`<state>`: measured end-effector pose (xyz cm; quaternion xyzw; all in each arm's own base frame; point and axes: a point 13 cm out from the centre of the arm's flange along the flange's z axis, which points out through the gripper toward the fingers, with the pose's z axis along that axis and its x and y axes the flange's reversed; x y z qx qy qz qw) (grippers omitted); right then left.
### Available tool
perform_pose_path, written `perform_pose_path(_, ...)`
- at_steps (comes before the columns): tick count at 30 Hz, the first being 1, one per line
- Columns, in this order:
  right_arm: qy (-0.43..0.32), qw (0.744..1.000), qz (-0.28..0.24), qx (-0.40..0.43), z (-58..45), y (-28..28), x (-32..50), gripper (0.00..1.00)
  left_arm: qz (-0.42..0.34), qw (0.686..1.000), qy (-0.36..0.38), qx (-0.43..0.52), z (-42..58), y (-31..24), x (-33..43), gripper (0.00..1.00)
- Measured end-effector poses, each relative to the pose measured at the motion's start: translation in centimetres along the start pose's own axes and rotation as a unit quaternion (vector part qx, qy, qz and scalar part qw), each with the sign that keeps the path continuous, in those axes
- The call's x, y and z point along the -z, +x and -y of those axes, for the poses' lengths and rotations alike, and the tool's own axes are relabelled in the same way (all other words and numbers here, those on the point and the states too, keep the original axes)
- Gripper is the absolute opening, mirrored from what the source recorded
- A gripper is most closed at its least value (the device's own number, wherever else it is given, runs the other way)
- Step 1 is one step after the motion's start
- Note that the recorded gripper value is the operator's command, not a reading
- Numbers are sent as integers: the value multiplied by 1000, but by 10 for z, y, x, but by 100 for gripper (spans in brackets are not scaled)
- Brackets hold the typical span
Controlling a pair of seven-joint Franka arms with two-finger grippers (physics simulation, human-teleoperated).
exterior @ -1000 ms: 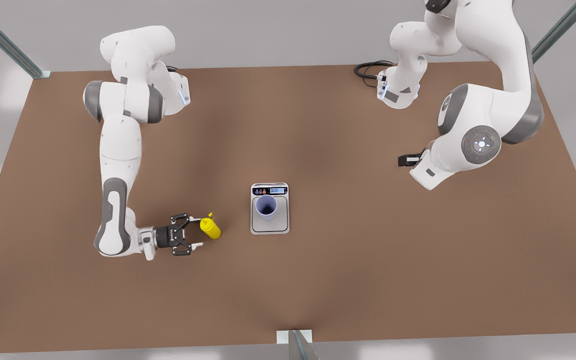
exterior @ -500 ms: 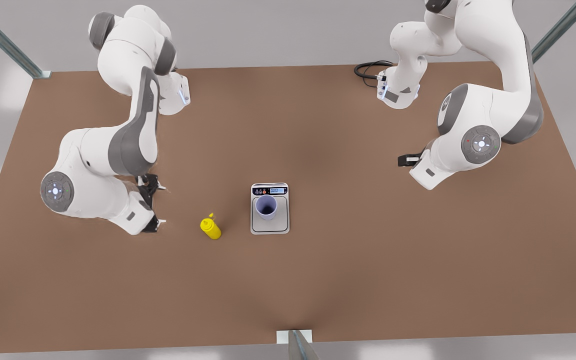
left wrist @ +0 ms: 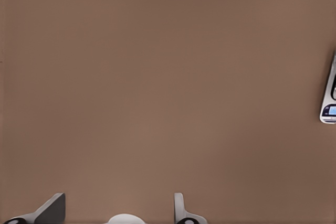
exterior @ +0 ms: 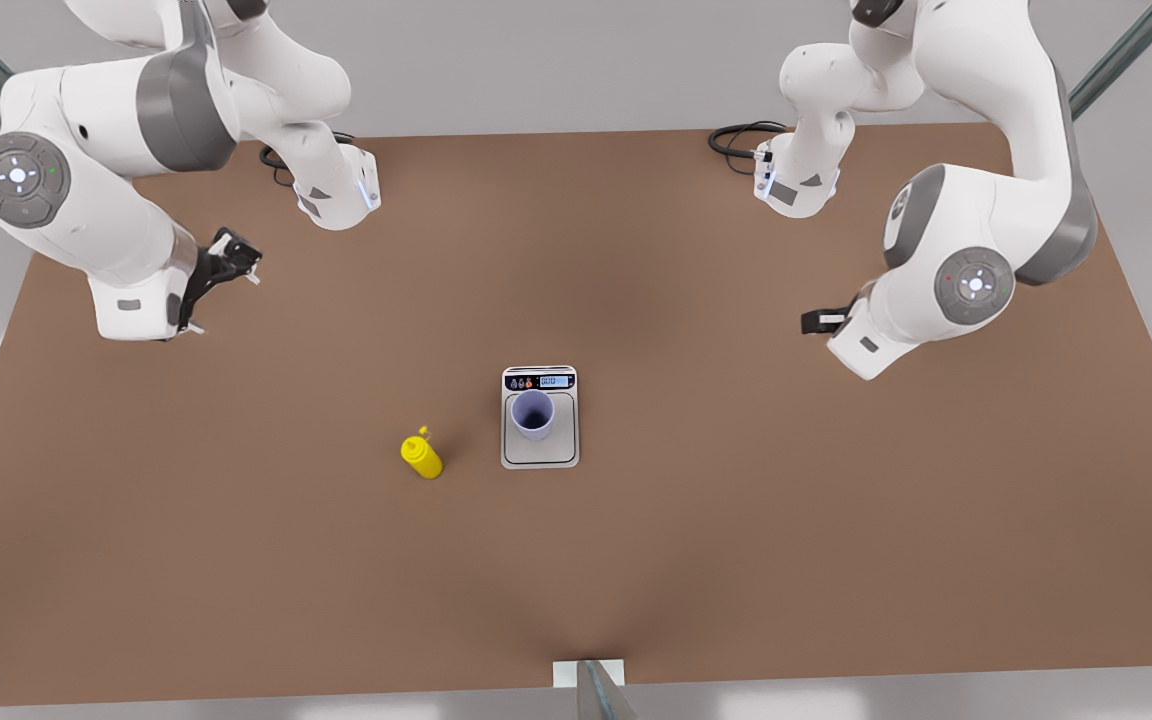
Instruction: Move cup to the weight, pick up sauce bottle, pour sauce
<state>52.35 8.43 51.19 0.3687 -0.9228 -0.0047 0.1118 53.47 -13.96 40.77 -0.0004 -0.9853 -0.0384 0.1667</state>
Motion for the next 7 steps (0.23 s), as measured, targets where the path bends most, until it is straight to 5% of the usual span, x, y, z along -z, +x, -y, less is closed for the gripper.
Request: perform_pose_path(7, 6, 991, -3, -137, 16, 3, -23, 100, -7, 1000, 0, 0, -1, 3, -2, 100)
